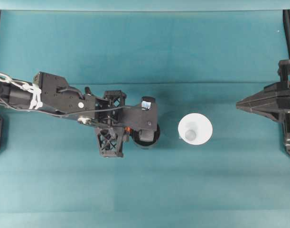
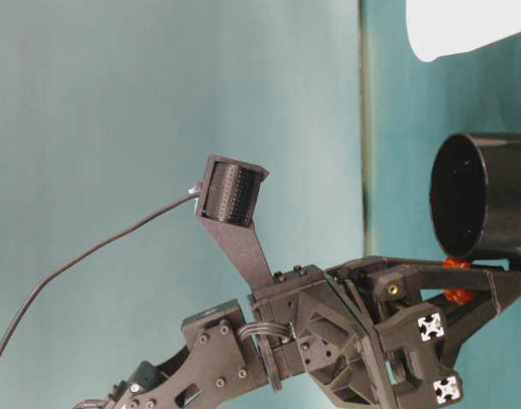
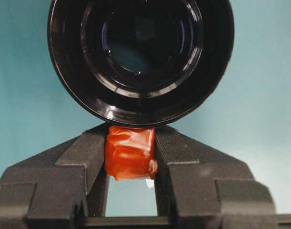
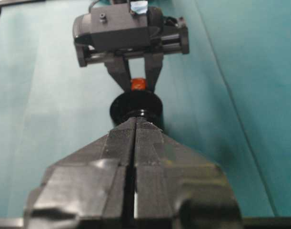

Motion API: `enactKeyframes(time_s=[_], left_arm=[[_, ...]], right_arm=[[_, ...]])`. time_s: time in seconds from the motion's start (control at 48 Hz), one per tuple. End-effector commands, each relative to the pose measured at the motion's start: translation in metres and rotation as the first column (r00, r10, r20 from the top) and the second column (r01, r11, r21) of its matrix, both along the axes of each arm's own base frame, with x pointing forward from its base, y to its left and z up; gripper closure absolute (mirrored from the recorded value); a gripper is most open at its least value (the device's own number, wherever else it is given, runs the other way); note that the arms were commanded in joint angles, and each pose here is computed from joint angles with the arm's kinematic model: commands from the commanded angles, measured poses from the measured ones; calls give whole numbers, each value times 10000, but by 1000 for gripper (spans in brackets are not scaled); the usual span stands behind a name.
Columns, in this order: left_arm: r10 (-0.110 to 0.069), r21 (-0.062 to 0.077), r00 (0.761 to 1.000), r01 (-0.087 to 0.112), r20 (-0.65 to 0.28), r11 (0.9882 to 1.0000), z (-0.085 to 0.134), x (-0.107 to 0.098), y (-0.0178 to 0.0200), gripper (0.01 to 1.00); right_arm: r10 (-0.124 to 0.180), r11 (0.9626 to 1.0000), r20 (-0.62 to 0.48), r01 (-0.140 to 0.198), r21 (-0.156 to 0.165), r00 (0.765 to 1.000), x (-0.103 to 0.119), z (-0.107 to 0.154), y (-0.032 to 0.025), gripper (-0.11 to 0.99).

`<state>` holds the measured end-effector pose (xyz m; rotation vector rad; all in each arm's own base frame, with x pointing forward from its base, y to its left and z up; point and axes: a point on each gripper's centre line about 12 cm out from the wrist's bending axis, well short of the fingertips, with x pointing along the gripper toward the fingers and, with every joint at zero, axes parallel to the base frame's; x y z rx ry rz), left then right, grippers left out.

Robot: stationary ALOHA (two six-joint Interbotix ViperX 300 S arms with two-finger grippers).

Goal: Put the paper cup into the moved red handle cup holder.

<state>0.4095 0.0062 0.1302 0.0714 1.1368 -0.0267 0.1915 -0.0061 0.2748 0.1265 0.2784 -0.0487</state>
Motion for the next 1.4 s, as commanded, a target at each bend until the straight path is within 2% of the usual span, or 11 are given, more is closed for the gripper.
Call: enactKeyframes(time_s=[0.0,0.229,0.25,0.396,0.479,0.605,0.771,0.959,1.147,1.272,1.376], left_arm=[[-41,14,9998,41,169,10000,31,23,-12,728],[-41,13,9999,41,138,10000,20,19,-12,717],[-55,20,9999,55,138,10000,20,19,-12,689],[-58,20,9995,57,306,10000,34,35,-12,252],[-118,43,9987,116,505,9999,54,57,-18,72],[-119,46,9976,116,688,9999,109,73,-18,118],[-135,45,9886,130,1497,9999,501,-27,-38,114],[-295,74,9670,285,2533,9996,1008,-298,-96,115],[-392,65,9448,392,3252,9992,1320,-693,-138,119],[-406,46,9402,415,3383,9991,1340,-902,-147,121],[-406,46,9381,415,3441,9991,1336,-1026,-144,122]], right_arm=[[-47,9999,157,45,114,9999,17,55,-3,988],[-47,9999,157,45,114,9999,17,55,-3,988],[-47,9999,142,45,114,9999,20,52,-3,988],[-47,9999,157,45,114,9999,17,55,-3,988],[-47,9999,157,45,114,9999,17,55,-3,988],[-47,9999,142,45,114,9999,20,52,-3,988],[-47,9999,142,45,114,9999,17,53,-3,988],[-47,9999,96,45,116,9999,10,55,-3,988],[-50,9999,-119,51,137,9999,3,31,-3,988],[-179,9988,-602,206,455,9980,-10,-27,-10,988],[-435,9947,-1116,534,874,9928,-18,-86,-36,988]])
